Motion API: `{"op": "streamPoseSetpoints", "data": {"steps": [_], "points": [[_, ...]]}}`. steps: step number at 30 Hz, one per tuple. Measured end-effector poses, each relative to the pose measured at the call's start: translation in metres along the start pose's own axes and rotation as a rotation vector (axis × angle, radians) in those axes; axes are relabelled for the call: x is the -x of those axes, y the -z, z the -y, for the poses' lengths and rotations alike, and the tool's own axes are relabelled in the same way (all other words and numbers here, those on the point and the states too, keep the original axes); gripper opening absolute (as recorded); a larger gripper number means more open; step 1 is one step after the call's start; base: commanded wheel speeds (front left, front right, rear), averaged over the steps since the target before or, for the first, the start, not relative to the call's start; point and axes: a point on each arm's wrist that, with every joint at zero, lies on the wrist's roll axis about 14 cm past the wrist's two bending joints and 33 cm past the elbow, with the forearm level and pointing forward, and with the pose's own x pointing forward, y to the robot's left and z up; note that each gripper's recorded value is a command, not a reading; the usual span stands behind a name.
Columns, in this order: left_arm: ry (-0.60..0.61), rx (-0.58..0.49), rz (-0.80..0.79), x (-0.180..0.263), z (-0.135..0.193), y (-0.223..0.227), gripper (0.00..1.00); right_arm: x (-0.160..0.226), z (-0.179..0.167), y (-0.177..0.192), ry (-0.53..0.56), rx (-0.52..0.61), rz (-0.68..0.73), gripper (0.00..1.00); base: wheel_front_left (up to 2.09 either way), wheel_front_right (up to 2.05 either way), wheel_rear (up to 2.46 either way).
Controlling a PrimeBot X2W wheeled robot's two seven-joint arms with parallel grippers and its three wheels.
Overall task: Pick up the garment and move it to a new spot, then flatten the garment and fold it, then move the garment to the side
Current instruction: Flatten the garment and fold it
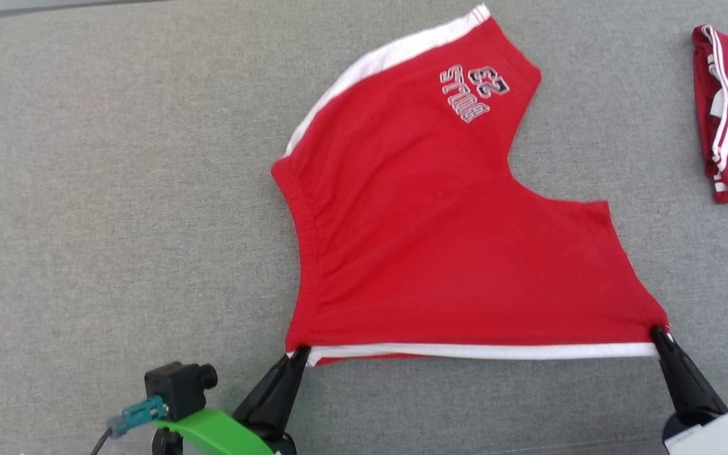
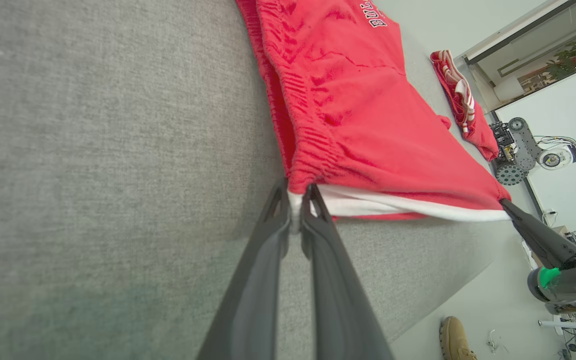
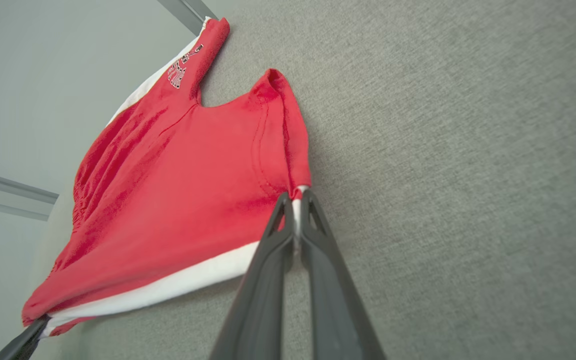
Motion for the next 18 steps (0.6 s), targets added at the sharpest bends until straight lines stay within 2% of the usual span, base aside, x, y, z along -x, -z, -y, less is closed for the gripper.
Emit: {"op": "streamPoseSetpoints", "data": {"steps": [3, 7, 12, 13, 18], "points": [[0.015, 0.040, 0.049, 0.018, 0.016, -0.009, 0.00, 0.016, -0.001, -0.014, 0.002, -0.010, 0.049, 0.00, 0.00, 0.00, 0.00], [0.064, 0.092, 0.088, 0.025, 0.036, -0.026, 0.00, 0.006, -0.018, -0.036, -0.058, 0.023, 0.077, 0.00, 0.00, 0.00, 0.00], [0.114, 0.104, 0.137, 0.009, 0.047, -0.057, 0.00, -0.041, -0.056, -0.073, -0.179, 0.098, 0.109, 0.00, 0.00, 0.00, 0.00], [0.132, 0.128, 0.166, 0.000, 0.050, -0.072, 0.00, -0.061, -0.067, -0.084, -0.205, 0.139, 0.102, 0.00, 0.00, 0.00, 0.00], [0.150, 0.174, 0.217, -0.027, 0.051, -0.106, 0.00, -0.118, -0.092, -0.105, -0.245, 0.219, 0.060, 0.00, 0.00, 0.00, 0.00]]}}
